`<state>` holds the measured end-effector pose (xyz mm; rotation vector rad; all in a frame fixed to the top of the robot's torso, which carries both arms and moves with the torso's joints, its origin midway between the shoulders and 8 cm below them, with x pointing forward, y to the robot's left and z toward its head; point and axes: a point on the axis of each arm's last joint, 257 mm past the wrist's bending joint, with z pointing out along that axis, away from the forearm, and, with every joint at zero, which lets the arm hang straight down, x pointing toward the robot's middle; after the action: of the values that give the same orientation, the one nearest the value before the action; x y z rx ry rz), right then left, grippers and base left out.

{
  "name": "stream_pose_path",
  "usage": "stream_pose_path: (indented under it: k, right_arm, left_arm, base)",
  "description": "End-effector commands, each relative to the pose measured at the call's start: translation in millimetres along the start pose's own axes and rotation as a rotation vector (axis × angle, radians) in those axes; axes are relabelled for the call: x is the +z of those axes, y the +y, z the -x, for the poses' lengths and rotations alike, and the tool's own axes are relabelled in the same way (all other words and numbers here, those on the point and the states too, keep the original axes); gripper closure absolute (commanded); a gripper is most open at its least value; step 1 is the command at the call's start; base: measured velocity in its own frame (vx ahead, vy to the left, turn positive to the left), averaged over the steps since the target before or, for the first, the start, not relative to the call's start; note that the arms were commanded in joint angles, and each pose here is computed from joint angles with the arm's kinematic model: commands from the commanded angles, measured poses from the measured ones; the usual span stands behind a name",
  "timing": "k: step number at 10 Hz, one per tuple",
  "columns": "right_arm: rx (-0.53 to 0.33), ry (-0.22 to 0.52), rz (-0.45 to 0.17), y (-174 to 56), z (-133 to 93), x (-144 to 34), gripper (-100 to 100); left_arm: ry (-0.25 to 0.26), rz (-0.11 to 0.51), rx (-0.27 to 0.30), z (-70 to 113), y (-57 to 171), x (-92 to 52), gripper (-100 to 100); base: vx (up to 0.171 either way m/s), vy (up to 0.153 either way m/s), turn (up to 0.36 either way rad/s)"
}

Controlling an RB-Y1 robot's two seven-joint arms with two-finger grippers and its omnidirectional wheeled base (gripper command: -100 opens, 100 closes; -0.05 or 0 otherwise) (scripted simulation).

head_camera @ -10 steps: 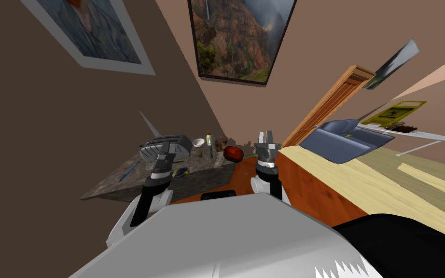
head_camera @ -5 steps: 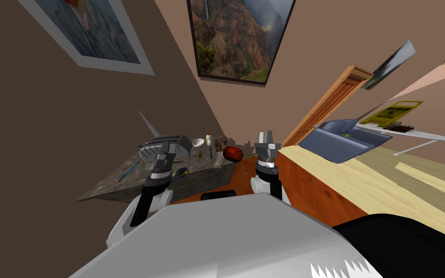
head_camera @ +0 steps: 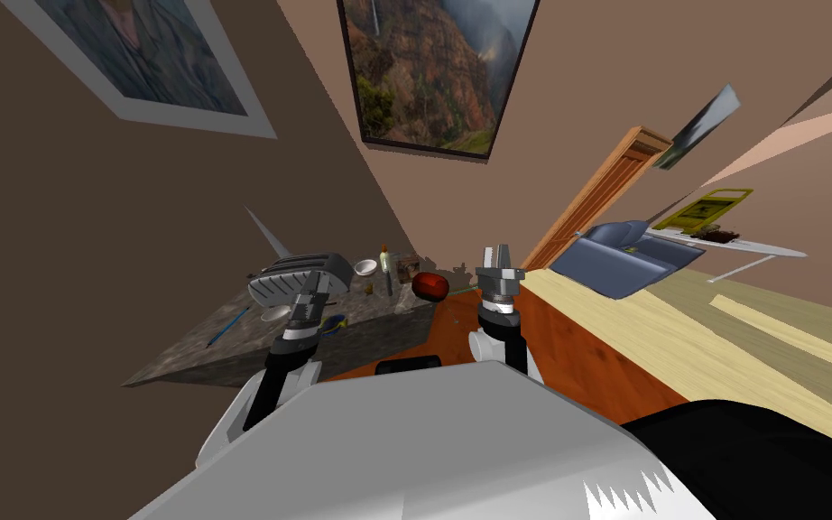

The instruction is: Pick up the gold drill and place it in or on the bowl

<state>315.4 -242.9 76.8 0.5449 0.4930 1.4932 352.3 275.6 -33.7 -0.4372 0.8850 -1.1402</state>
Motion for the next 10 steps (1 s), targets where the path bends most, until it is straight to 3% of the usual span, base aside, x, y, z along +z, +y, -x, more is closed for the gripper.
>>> stream_pose_path:
  k: [1, 6, 10]
  right_arm:
    - [0.0, 0.0, 0.0, 0.0, 0.0, 0.0, 0]
    - [0.0, 0.0, 0.0, 0.0, 0.0, 0.0, 0]
    - [0.0, 0.0, 0.0, 0.0, 0.0, 0.0, 0]
  left_arm:
    - [0.0, 0.0, 0.0, 0.0, 0.1, 0.1, -100]
    - [0.0, 0.0, 0.0, 0.0, 0.1, 0.1, -100]
    - [0.051, -0.013, 0.022, 15.1, 8.1, -1.4, -100]
  base:
    - [0.0, 0.0, 0.0]
    - [0.0, 0.004, 0.001]
    - [-0.013, 0.001, -0.063]
